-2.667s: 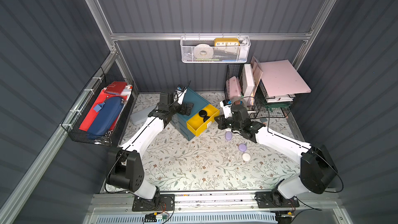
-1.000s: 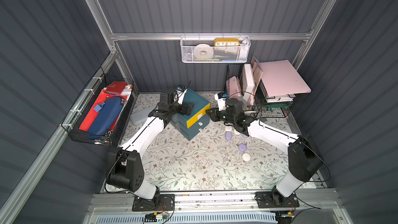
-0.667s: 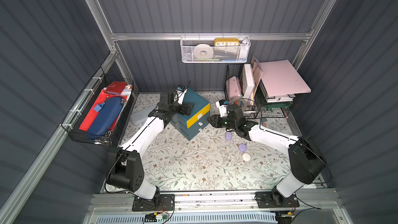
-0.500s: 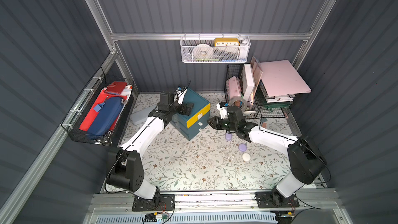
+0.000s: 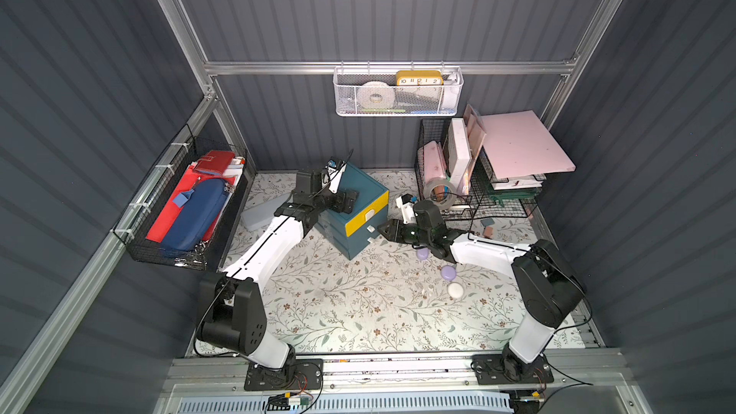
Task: Put the bluetooth earphones in the drawer according to color
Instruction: Open the drawer in the storage box.
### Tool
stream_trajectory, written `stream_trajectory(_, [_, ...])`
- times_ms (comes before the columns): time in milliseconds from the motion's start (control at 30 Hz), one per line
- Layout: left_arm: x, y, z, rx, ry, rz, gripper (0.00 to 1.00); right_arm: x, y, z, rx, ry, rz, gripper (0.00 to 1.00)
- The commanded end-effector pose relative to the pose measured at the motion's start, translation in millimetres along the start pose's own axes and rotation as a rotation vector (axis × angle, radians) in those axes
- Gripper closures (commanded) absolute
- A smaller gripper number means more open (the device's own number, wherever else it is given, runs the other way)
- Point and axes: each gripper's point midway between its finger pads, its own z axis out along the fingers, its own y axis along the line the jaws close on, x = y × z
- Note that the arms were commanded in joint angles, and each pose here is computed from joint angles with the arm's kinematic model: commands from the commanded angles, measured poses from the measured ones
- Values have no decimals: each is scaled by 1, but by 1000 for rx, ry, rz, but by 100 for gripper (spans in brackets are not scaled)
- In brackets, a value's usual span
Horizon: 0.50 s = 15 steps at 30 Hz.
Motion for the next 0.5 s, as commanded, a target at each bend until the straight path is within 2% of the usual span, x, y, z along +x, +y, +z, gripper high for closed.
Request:
stream_trajectory(0, [48, -14, 6, 49, 172, -47, 1, -6, 10, 4, -41, -20, -11, 53])
stream_trajectory(467, [50, -14, 8, 50, 177, -42, 0, -6, 14, 23, -85, 5, 17, 51])
